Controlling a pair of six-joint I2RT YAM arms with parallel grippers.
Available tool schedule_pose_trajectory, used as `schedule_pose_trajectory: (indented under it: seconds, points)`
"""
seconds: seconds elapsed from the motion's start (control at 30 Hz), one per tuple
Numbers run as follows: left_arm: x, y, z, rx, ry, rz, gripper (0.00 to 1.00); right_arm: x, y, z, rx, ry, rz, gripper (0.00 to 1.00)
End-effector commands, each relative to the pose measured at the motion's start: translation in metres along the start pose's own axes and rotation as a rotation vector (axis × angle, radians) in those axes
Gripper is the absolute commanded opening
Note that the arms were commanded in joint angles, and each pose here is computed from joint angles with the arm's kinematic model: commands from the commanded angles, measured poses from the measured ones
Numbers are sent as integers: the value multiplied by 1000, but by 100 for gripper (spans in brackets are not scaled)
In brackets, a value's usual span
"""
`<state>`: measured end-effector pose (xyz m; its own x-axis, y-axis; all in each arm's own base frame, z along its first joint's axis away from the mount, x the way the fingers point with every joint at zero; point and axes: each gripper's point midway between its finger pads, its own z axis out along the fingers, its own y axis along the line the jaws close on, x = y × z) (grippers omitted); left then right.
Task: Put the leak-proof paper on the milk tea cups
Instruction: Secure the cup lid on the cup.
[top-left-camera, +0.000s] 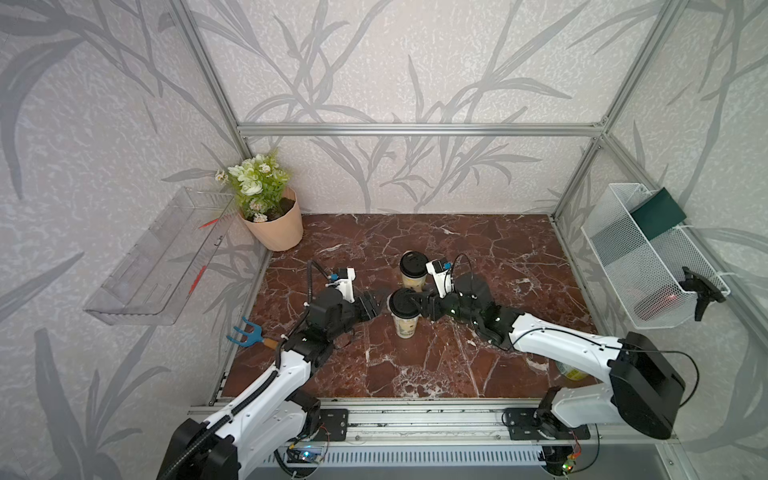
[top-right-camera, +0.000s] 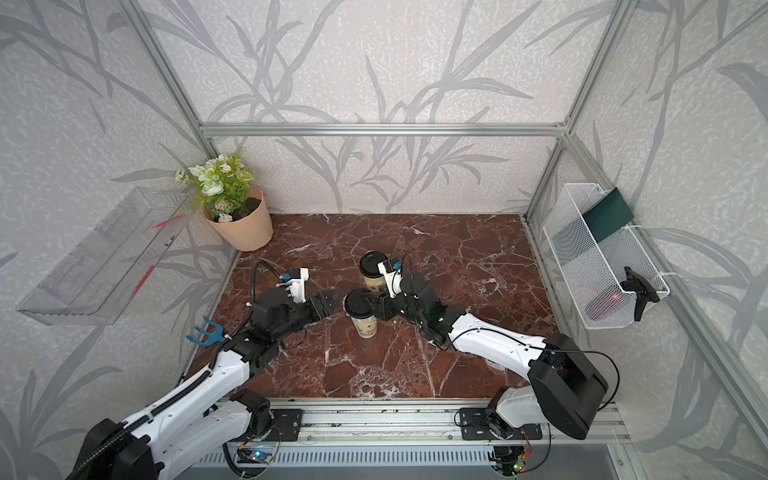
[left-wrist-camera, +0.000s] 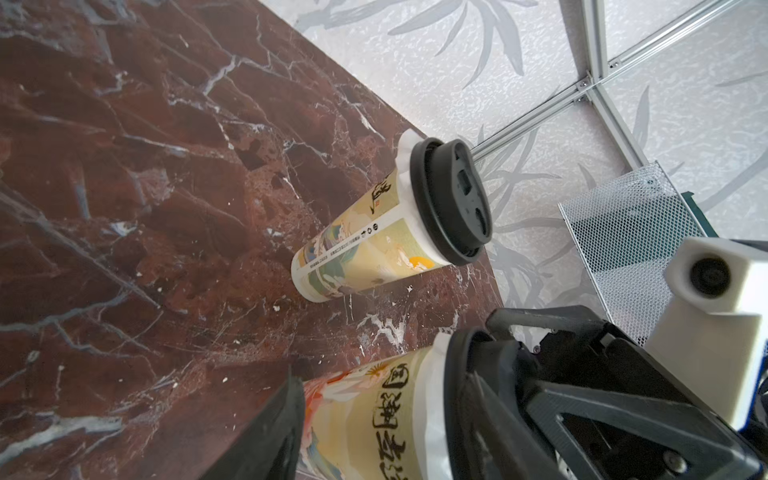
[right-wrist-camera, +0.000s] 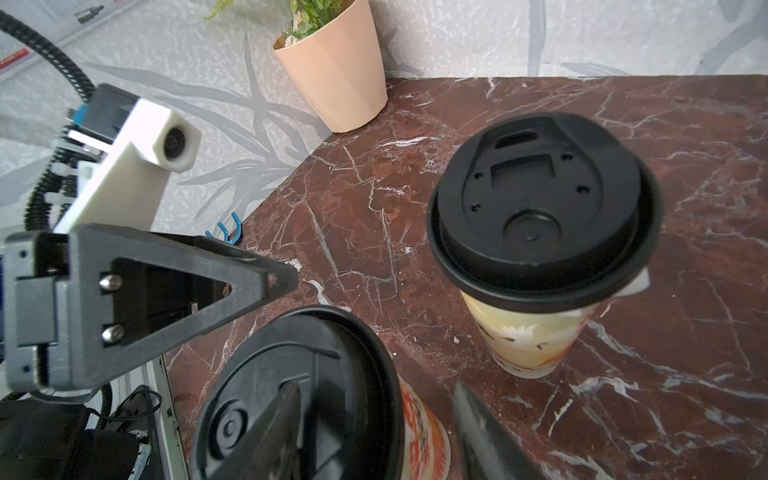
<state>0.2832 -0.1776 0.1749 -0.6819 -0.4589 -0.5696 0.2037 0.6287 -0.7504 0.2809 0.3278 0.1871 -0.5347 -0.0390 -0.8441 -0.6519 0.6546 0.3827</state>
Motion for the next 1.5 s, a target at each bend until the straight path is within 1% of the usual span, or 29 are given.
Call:
schedule_pose_trajectory:
  seconds: [0.0, 0.07, 0.17, 0.3, 0.47, 0.57, 0.63, 0.7, 0.93, 1.07, 1.13, 1.37, 1.47]
  points:
    - [0, -16, 2, 90, 17, -14, 58, 72, -28, 2, 76, 223, -19, 59]
    - [5, -16, 3, 101, 32, -14, 58, 73, -29, 3, 80, 227, -18, 59]
    - [7, -14, 2, 106, 26, -16, 58, 76, -30, 5, 78, 236, -14, 59]
    - [12, -7, 4, 81, 46, -16, 58, 79, -30, 6, 75, 243, -8, 59]
    - [27, 4, 9, 57, 112, -25, 53, 79, -30, 5, 81, 242, -9, 58]
    - [41, 19, 9, 1, 164, -37, 48, 79, -32, 5, 88, 244, -6, 56]
    - [51, 35, 7, -57, 173, -83, 44, 81, -32, 6, 84, 250, -1, 55]
    - [63, 47, 5, -87, 199, -133, 43, 83, -32, 8, 85, 262, 4, 54]
    - [89, 77, 2, -182, 245, -186, 41, 90, -35, 12, 97, 280, 31, 50]
    - [97, 84, 4, -197, 269, -205, 39, 97, -38, 10, 103, 292, 42, 49]
    - [100, 81, 7, -171, 271, -218, 39, 98, -39, 9, 109, 289, 48, 48]
    - [116, 96, 6, -236, 324, -212, 38, 100, -40, 10, 108, 292, 44, 48]
    - [121, 100, 5, -248, 333, -228, 37, 101, -40, 10, 109, 293, 46, 47]
